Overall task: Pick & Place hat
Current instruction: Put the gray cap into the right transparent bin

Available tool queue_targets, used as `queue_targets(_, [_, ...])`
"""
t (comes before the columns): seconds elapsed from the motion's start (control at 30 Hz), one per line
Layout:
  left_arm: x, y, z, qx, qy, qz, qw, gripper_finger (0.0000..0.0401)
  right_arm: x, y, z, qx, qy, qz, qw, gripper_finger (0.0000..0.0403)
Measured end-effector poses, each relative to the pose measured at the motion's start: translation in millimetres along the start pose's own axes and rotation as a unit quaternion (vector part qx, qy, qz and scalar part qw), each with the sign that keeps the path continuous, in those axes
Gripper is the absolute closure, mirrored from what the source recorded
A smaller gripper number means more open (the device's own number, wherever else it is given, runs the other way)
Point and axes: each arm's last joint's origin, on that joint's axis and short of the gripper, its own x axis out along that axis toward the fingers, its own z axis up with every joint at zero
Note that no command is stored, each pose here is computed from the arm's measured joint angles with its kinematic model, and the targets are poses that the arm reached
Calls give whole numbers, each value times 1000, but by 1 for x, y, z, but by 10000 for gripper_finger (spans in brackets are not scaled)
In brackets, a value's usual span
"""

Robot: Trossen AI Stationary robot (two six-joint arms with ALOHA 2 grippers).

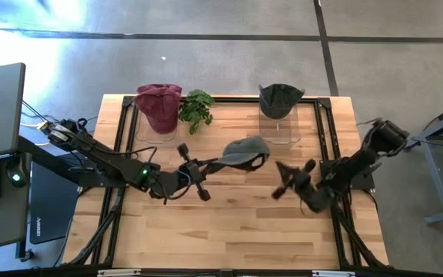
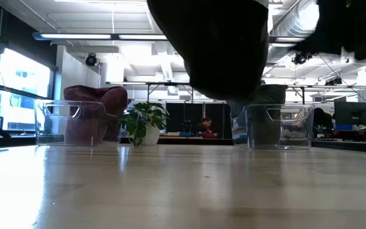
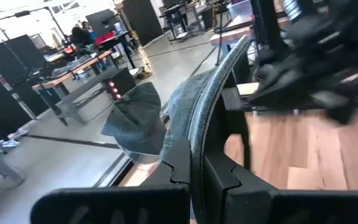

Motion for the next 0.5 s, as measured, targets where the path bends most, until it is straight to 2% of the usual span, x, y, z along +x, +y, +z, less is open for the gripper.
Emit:
queue_targets(0.1, [0,0,1,-4,-3,-7,1000,401,24,-33,-21,95,-2,-42,995,402])
queue_targets(0.17, [-2,-1,3,-15,-11,-10,1000,401,38,-47,-32,132,11,-26,991,402])
queue_targets(0.23, [-2,-1,6,-16,-22,-14,1000,401,51,-50,-36,153,35,12,987,402])
queue_targets(0.3, [-2,-1,8,-15,-29,-17,999,401,64,-44,-31,157,45,40,986,402])
queue_targets(0.4, [-2,-1,9,-15,-34,-27,999,401,82,-23,-10,125,34,94,987,402])
queue_targets(0.5, [4,-1,6,-13,-30,-20,999,401,98,2,21,98,-5,184,978,402])
